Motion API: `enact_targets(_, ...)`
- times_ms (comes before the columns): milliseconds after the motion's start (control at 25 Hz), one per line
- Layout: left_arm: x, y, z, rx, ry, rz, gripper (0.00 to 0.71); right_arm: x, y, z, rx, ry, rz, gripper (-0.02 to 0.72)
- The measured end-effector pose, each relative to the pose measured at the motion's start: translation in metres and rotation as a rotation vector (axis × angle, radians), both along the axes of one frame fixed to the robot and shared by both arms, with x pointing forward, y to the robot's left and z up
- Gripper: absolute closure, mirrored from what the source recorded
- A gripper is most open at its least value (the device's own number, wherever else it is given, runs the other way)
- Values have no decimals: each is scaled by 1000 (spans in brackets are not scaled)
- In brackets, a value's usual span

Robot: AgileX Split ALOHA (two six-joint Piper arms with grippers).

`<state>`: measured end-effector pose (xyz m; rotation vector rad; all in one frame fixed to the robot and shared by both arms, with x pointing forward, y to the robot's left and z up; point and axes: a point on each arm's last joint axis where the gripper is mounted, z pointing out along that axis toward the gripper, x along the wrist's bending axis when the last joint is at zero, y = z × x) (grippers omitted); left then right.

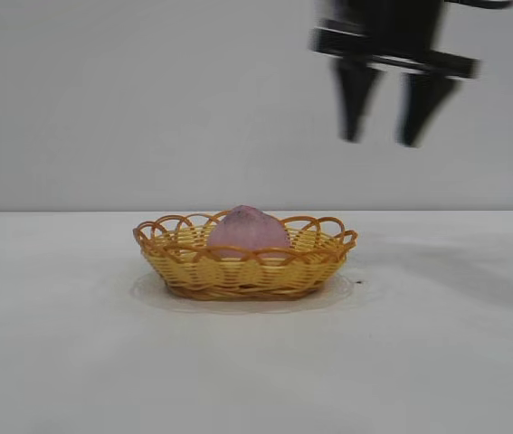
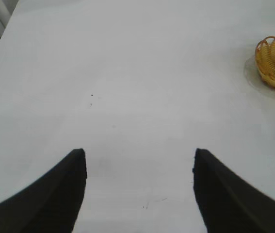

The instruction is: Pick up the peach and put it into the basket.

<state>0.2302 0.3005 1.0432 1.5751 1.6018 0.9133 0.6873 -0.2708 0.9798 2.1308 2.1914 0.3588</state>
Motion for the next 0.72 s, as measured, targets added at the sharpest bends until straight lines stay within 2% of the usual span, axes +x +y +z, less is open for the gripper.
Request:
enact_targets(200, 0, 0, 0, 0, 0, 0, 289, 0, -6, -6, 22, 5, -34, 258)
enact_targets(360, 0, 0, 0, 0, 0, 0, 289, -15, 2, 3, 36, 19, -22, 258)
enact_targets(600, 0, 0, 0, 0, 0, 0, 289, -92, -1, 25, 33, 11, -31, 258)
enact_targets(720, 0, 0, 0, 0, 0, 0, 289, -144, -4, 21, 19, 72, -26, 258)
